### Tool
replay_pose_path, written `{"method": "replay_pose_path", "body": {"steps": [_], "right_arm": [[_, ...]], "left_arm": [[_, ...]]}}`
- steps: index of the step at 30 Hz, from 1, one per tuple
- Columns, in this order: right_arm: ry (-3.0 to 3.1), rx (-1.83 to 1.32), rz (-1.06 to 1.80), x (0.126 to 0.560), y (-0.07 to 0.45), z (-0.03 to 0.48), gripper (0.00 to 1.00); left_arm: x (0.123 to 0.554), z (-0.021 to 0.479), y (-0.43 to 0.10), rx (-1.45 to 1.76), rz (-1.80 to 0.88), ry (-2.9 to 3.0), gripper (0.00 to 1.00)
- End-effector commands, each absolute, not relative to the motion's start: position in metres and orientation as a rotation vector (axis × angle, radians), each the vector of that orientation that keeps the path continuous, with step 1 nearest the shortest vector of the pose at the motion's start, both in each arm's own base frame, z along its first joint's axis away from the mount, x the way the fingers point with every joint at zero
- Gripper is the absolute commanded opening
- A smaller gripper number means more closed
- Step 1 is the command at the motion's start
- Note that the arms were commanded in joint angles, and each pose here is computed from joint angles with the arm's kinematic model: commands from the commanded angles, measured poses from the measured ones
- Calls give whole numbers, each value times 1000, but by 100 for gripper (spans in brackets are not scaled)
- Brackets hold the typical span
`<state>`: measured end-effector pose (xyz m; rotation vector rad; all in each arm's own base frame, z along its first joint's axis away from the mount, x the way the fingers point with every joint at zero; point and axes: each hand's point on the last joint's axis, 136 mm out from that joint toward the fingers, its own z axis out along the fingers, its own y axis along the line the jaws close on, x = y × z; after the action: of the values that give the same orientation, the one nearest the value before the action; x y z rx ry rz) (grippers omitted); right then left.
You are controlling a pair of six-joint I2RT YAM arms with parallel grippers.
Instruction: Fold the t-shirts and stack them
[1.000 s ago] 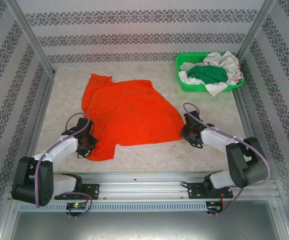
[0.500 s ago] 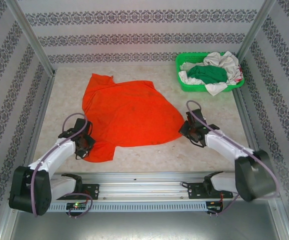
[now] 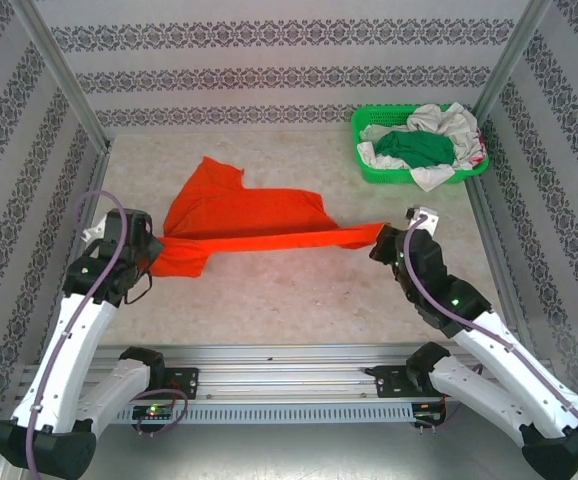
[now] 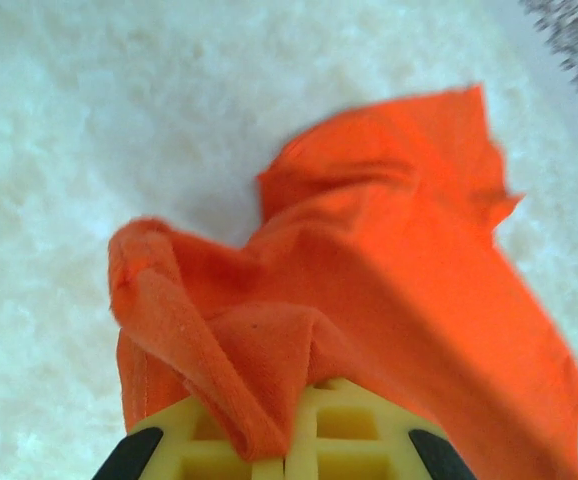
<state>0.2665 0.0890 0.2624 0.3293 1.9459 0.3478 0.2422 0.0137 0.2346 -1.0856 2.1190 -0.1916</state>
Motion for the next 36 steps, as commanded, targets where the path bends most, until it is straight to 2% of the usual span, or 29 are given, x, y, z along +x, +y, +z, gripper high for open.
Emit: {"method": "replay_pose_path", "body": {"steps": [1,4,9,14,20,25,28,32,36], "right_arm": [[1885,286,232,271,79,293,0],[1930,273,198,286,85,291,0],[2021,262,233,330,102,270,0],[2035,221,331,390,124,261,0],[1973,122,358,474,156,293,0],[1852,103,437,534,175,348,0],[1753,102,527,555,186,395,0],[1588,69,607,558,194,475,0],[1407,9,645,530,189,566,0]], "left_arm": [[233,256,23,-966,-76,2143,0],[247,260,15,-865,-106,2148,0],[281,234,8,-782,-91,2181,0],[341,225,7,-779,-130,2142,0],[423,232,25,-789,-83,2099,0],[490,281,36,-746,-105,2004,0],[527,331,40,-696,-133,1910,0],[552,409,45,-637,-170,1784,0],[540,506,48,-566,-182,1602,0]]}}
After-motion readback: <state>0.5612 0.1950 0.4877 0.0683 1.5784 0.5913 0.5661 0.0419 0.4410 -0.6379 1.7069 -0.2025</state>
